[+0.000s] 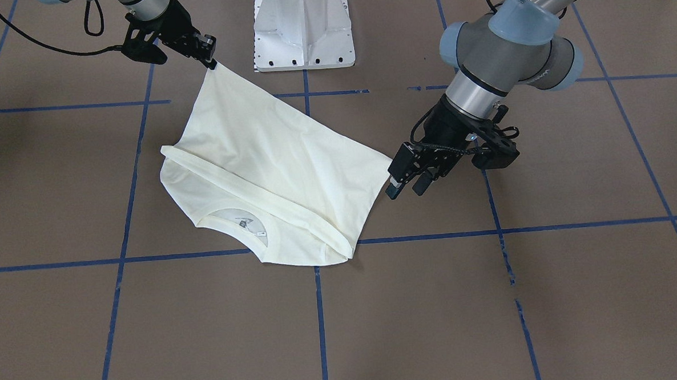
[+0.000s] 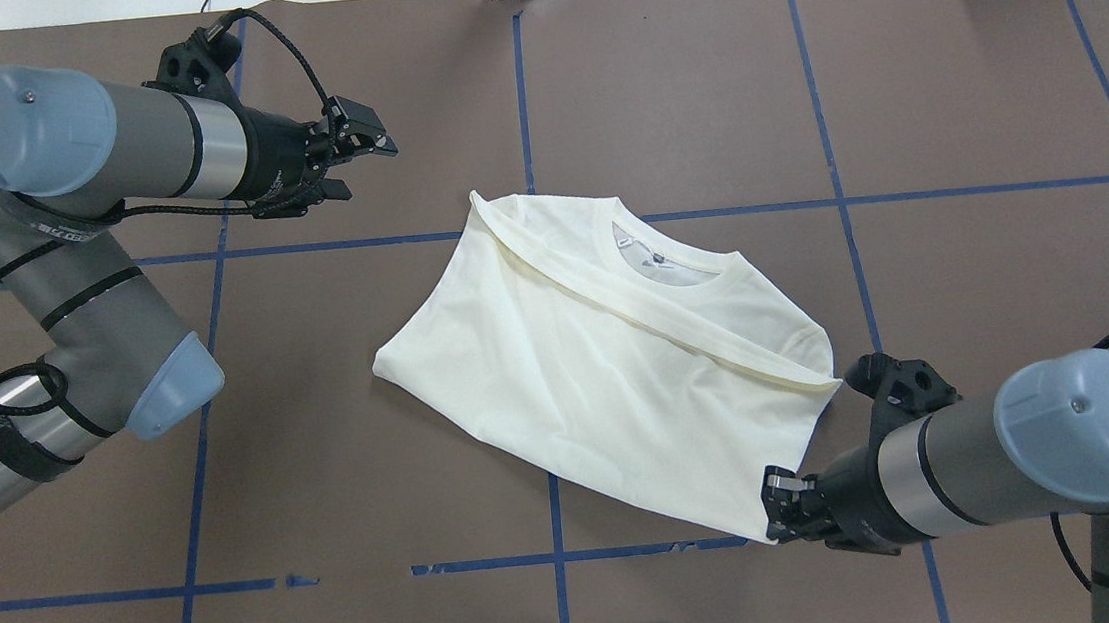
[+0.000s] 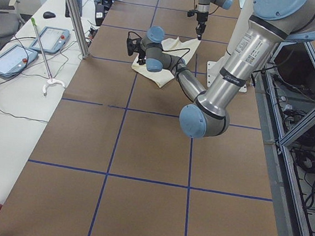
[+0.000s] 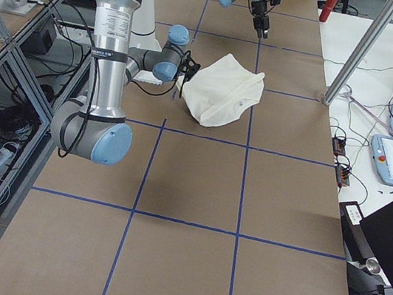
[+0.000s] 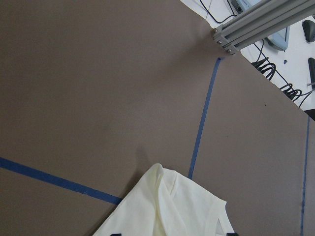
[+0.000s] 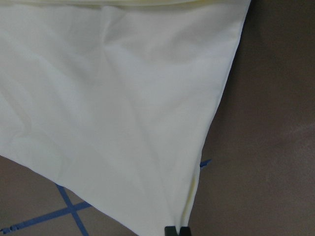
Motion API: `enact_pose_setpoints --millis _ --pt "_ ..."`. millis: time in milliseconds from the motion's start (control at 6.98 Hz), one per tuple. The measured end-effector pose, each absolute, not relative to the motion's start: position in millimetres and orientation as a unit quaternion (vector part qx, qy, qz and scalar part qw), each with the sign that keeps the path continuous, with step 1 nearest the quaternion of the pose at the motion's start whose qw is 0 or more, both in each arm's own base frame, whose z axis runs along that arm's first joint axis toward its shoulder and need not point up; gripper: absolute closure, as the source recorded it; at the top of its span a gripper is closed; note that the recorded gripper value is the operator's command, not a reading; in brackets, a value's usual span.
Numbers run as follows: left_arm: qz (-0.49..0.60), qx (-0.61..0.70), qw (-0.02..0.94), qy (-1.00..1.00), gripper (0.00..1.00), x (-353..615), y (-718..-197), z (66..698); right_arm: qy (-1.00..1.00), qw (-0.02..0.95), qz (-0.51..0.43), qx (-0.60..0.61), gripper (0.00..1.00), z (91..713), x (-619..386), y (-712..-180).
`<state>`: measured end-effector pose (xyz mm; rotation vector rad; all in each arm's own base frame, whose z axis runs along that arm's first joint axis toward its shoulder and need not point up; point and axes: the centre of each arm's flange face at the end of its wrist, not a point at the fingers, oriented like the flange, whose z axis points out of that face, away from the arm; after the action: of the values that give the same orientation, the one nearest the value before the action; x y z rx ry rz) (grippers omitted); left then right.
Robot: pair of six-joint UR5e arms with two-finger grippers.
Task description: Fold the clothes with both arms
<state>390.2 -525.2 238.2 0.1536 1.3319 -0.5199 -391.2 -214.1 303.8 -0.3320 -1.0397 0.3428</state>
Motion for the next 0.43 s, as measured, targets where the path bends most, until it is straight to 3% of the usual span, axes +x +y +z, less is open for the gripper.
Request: enact_pose_setpoints --millis 286,430 --pt "-0.241 0.058 0.747 0.616 0.2 397 -517 232 -0.476 0.851 0.126 -0.185 0.92 309 -385 -170" --pt "-0.24 0.047 0.744 0.621 0.17 404 -507 228 -0.468 0.854 0.118 -0.196 0.69 312 -386 -155"
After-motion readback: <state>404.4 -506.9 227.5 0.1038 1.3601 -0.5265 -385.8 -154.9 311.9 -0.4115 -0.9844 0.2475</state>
